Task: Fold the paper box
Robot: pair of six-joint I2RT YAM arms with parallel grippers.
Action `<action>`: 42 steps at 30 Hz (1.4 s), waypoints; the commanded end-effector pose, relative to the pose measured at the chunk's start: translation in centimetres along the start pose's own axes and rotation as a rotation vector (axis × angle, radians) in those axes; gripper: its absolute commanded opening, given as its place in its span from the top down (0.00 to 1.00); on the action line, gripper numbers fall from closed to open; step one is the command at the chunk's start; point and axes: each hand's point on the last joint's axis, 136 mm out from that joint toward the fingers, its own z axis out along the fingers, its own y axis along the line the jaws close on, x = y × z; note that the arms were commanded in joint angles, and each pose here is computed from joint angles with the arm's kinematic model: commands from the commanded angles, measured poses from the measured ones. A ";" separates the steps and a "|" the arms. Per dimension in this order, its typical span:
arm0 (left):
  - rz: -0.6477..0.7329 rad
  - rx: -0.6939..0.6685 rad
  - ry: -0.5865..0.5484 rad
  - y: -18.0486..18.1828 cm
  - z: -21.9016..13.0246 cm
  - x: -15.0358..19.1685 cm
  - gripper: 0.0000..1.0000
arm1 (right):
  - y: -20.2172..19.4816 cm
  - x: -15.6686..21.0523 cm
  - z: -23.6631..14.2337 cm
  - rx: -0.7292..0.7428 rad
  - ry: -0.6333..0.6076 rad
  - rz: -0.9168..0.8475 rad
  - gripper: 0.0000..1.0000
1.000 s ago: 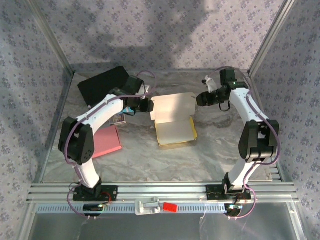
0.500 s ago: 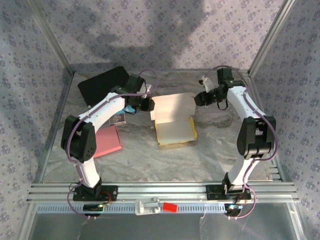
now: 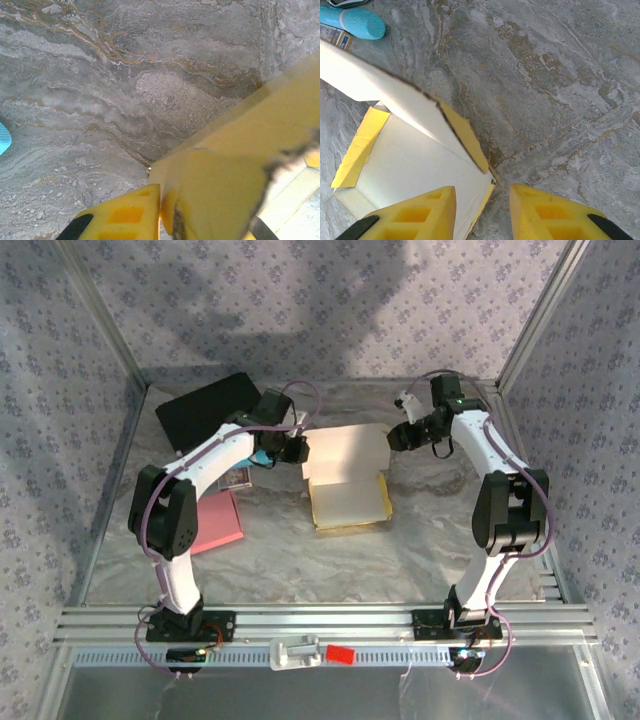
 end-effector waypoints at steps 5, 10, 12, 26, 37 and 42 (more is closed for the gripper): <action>0.036 0.037 -0.025 -1.3 -0.5 -1.4 0.93 | 0.3 -0.4 -0.1 -0.005 0.012 -0.023 0.69; 0.057 0.033 -0.021 -1.5 -0.6 -1.4 0.95 | -0.5 -0.5 -0.1 0.043 0.019 -0.035 0.70; 0.066 0.032 -0.018 -1.6 -0.6 -1.5 0.97 | -1.0 -0.8 -0.3 0.067 0.010 -0.044 0.69; 0.371 0.204 0.117 -0.8 -5.0 4.3 1.00 | 2.3 -2.6 0.0 -0.128 -0.058 -0.123 0.57; 0.399 0.165 0.137 2.7 -4.9 4.9 1.00 | 7.0 0.1 -0.2 -0.255 -0.040 -0.188 0.56; 0.388 0.146 0.136 3.0 -4.7 4.5 1.00 | 6.8 2.0 0.0 -0.224 -0.015 -0.174 0.57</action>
